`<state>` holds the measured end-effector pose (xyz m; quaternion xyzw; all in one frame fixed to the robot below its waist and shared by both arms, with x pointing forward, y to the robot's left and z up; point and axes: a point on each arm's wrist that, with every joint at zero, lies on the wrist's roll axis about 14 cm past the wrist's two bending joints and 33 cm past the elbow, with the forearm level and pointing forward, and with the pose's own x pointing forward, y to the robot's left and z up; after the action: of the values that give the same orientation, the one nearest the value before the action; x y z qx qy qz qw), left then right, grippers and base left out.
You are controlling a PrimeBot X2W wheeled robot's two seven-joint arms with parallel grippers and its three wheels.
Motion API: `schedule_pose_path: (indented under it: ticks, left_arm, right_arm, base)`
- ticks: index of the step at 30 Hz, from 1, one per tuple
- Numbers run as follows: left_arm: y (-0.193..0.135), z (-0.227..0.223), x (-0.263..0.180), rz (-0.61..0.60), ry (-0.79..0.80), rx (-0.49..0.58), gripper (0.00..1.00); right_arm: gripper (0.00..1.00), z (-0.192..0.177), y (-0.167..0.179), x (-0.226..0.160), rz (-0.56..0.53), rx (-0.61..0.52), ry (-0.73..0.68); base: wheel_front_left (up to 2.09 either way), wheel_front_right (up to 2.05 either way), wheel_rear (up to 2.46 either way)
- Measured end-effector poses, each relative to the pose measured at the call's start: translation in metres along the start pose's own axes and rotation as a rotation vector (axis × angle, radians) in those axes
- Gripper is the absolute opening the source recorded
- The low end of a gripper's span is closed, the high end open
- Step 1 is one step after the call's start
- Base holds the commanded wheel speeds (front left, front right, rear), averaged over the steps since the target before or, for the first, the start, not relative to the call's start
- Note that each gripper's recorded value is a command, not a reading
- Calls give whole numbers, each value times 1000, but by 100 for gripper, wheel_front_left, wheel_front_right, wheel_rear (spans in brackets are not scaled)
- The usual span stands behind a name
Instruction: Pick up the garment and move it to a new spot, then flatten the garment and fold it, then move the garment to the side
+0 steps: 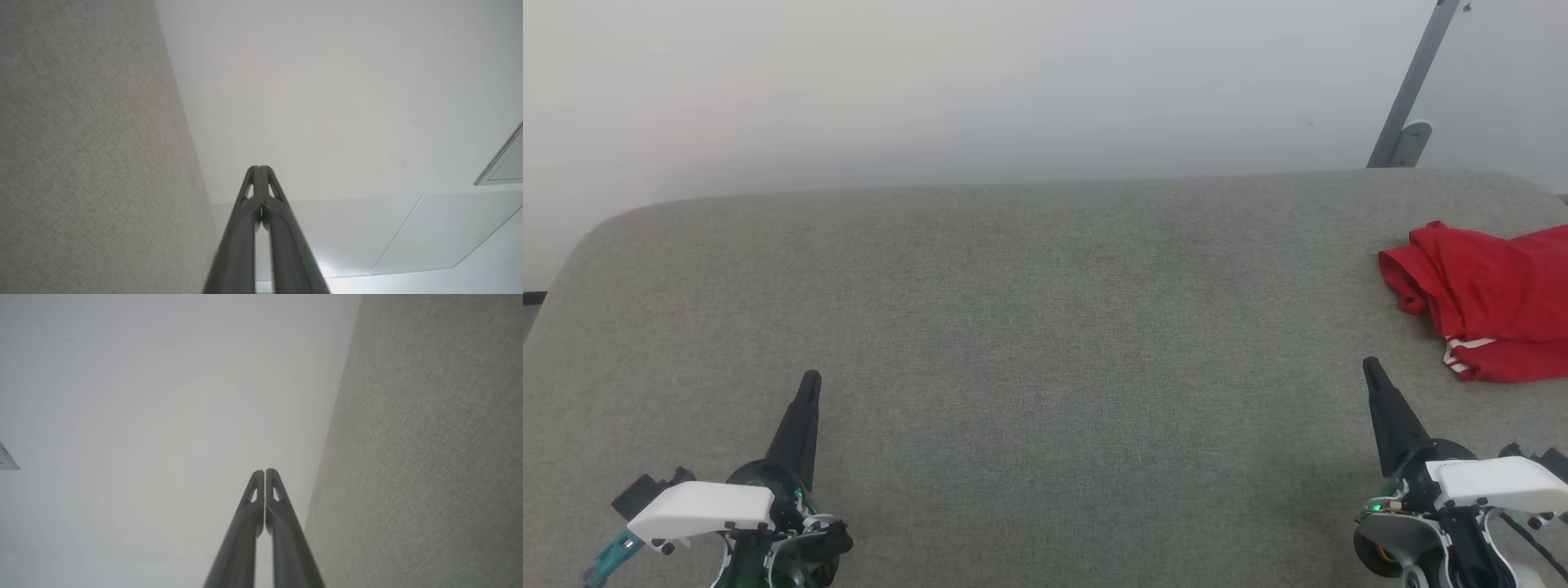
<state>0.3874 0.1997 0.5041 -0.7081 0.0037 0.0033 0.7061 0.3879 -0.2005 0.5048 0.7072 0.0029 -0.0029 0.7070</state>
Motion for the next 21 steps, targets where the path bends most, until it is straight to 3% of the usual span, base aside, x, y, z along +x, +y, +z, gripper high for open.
schedule_pose_path:
  ticks: [21]
  left_arm:
    - [0, 0, 0, 0, 0, 0, 0]
  right_arm:
    - [0, 0, 0, 0, 1, 0, 0]
  base:
    - [0, 0, 0]
